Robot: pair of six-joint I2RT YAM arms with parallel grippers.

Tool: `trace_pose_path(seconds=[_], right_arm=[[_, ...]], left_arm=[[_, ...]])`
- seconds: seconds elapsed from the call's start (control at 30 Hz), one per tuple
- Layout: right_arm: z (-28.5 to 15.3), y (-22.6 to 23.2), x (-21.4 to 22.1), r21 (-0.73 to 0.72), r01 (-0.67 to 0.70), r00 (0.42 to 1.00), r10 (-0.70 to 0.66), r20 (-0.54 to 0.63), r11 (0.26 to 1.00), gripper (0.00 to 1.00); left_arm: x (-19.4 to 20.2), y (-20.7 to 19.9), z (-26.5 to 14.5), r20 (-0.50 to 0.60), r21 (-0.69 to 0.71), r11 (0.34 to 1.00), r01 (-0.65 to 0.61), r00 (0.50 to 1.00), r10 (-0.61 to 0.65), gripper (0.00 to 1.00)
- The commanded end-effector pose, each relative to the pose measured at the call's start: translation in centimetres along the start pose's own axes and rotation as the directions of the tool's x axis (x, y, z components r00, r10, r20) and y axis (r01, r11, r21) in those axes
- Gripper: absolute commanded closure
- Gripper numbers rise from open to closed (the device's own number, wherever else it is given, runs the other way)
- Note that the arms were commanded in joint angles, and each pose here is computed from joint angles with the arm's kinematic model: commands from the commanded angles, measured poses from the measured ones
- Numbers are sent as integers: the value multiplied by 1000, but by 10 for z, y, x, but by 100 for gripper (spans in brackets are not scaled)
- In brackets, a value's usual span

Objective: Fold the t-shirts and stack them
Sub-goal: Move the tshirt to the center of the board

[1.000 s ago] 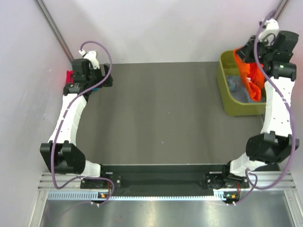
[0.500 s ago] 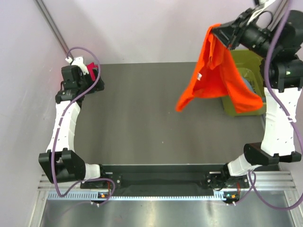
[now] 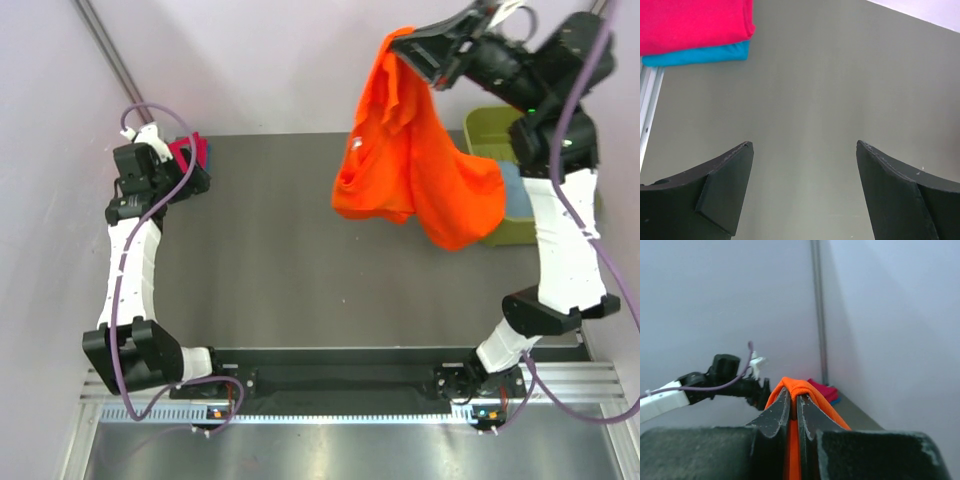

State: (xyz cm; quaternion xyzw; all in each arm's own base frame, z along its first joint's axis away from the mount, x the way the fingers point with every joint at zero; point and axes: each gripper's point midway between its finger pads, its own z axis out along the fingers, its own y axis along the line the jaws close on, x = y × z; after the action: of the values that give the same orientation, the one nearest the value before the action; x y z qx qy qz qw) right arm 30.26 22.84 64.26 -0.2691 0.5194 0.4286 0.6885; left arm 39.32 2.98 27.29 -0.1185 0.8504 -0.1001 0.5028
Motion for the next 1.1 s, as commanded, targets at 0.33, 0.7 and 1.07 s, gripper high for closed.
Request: trace_pose_path(seconds=[0.33, 0.7, 1.07], right_arm=[[65, 94, 0, -291, -34, 992, 68, 107, 956, 100], [74, 114, 12, -332, -59, 989, 101, 109, 941, 100], [36, 153, -86, -275, 255, 888, -112, 447, 927, 100]], left_arm=[[-2, 6, -29, 71, 17, 998, 57, 996, -58, 13], [2, 15, -28, 69, 11, 995, 101, 992, -102, 13], [17, 15, -35, 46, 21, 992, 126, 991, -127, 14]])
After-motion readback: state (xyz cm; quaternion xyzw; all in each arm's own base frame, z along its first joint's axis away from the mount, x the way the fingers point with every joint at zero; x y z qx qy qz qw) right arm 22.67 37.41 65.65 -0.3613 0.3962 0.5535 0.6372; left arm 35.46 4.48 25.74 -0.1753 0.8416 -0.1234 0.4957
